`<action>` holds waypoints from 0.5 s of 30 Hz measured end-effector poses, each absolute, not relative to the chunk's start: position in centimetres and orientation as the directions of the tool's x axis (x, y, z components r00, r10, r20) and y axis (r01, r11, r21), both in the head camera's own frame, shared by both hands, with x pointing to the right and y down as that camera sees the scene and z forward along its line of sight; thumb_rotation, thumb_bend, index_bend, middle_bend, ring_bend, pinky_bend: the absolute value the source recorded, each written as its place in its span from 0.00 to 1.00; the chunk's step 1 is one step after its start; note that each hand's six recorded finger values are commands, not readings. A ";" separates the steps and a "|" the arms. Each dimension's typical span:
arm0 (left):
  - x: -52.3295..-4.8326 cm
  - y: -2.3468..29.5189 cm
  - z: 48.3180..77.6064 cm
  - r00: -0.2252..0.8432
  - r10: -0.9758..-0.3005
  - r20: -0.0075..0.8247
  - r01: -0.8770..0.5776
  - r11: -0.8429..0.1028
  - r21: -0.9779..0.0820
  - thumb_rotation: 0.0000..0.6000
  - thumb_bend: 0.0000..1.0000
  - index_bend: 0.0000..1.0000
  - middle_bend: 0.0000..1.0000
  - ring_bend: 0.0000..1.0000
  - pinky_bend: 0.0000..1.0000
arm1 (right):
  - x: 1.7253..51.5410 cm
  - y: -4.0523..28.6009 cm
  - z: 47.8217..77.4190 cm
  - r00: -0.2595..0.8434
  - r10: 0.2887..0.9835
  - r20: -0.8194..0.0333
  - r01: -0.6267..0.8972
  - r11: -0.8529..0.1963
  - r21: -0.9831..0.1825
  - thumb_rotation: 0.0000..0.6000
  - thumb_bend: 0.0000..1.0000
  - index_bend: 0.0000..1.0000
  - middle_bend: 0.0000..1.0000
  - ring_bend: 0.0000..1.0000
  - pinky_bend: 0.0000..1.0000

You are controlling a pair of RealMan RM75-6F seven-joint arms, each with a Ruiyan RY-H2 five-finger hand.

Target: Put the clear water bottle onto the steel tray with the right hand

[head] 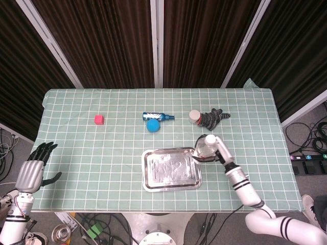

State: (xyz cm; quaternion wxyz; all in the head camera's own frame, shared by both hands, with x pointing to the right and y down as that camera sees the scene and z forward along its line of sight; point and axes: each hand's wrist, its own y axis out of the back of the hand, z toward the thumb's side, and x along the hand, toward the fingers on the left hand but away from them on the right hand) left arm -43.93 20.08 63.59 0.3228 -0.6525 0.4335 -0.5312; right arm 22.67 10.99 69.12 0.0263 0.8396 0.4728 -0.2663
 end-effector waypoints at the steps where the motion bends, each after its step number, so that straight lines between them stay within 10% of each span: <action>1: -44.1 20.0 63.4 0.055 -0.911 0.408 -0.223 -0.409 -0.885 1.00 0.24 0.16 0.18 0.09 0.19 | 21.5 11.2 69.5 0.429 0.770 -0.473 0.802 -0.565 -0.192 1.00 0.09 0.70 0.58 0.39 0.44; 11: -45.4 20.2 62.9 0.028 -0.916 0.401 -0.234 -0.396 -0.888 1.00 0.24 0.16 0.18 0.09 0.19 | 15.3 12.5 72.7 0.504 0.700 -0.505 0.749 -0.646 -0.147 1.00 0.07 0.70 0.57 0.39 0.44; 15: -45.6 20.2 62.9 0.027 -0.917 0.398 -0.240 -0.393 -0.888 1.00 0.24 0.16 0.18 0.09 0.19 | 15.1 13.3 73.7 0.516 0.673 -0.530 0.737 -0.664 -0.126 1.00 0.00 0.55 0.53 0.34 0.40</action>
